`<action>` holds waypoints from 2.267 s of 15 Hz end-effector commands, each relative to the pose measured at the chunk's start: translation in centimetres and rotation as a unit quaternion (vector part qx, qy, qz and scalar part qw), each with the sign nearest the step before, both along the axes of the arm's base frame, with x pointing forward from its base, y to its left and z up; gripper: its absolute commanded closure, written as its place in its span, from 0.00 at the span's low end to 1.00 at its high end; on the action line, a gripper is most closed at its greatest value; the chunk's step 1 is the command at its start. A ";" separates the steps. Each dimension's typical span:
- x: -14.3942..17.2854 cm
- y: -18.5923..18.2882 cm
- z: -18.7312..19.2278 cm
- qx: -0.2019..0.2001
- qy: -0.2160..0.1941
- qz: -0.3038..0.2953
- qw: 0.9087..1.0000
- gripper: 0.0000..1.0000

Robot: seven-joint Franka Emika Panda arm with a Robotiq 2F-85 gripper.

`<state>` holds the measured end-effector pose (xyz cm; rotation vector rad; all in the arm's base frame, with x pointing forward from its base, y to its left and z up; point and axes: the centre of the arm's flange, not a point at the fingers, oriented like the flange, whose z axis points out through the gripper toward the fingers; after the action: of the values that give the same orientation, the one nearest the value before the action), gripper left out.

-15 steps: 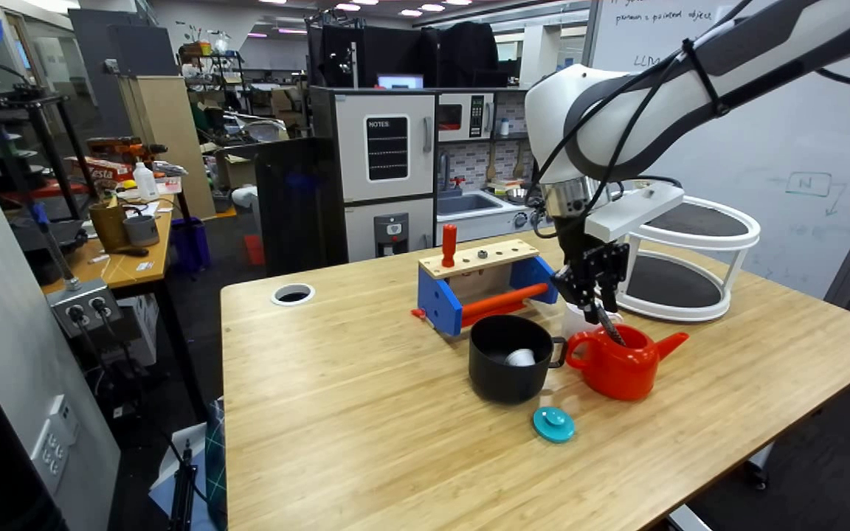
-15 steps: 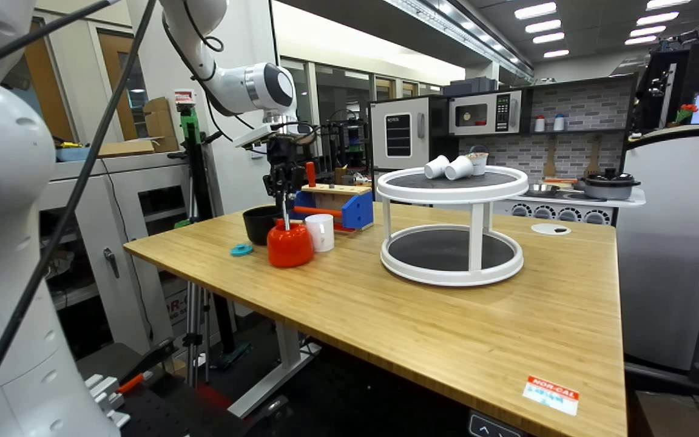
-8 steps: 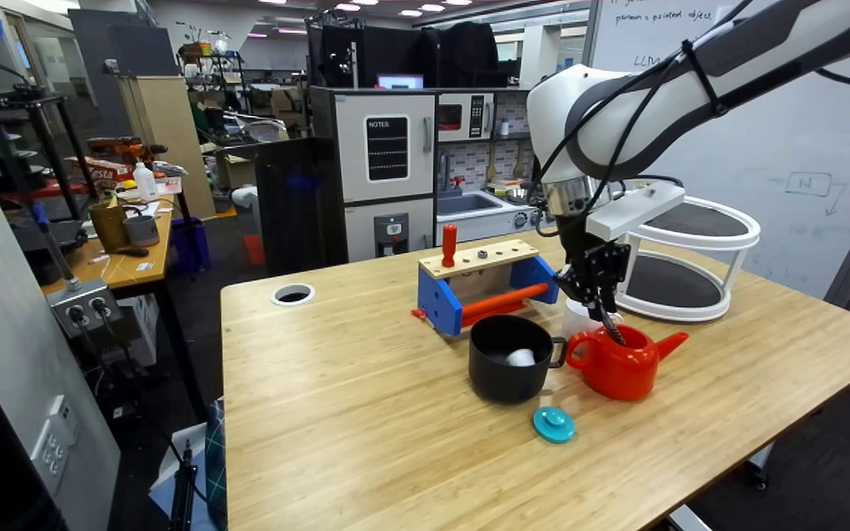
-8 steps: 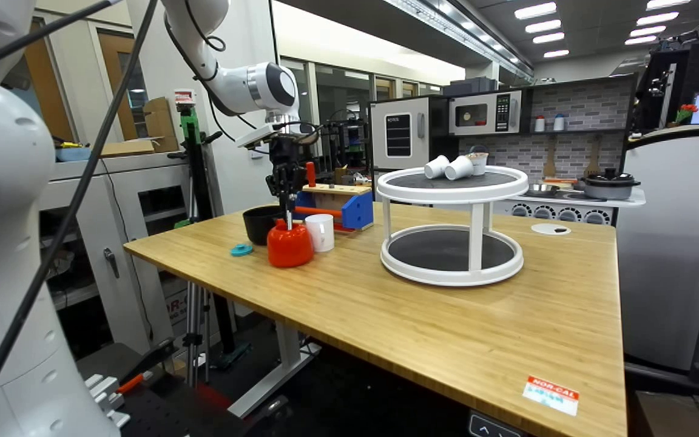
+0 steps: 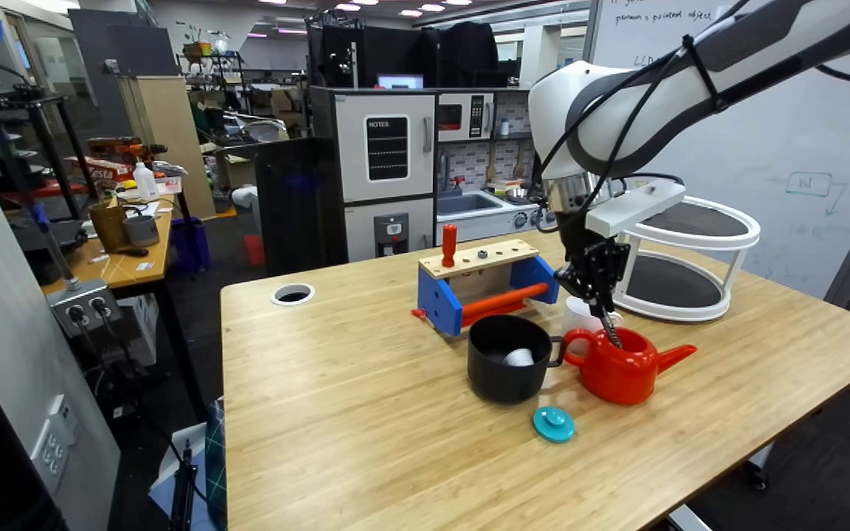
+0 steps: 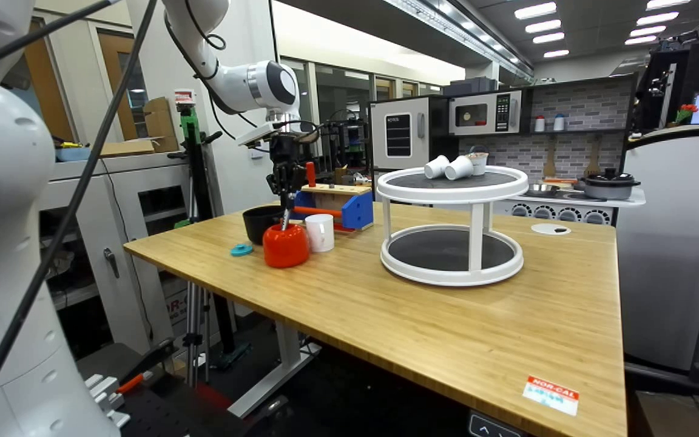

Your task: Put the marker in the kettle on the table

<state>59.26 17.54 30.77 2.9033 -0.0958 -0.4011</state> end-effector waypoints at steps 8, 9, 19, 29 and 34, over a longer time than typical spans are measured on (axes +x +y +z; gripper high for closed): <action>-0.6 -2.7 7.1 -0.016 -0.083 0.002 0.996 0.96; -0.9 -2.9 8.2 -0.016 -0.093 0.003 0.996 0.96; -4.8 -3.0 13.3 0.006 -0.157 0.019 0.987 0.96; -10.9 1.3 16.9 0.101 -0.183 0.136 0.969 0.96; -12.1 4.0 15.9 0.039 -0.179 0.179 0.967 0.96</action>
<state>47.81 20.83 47.17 3.0258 0.3429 0.1472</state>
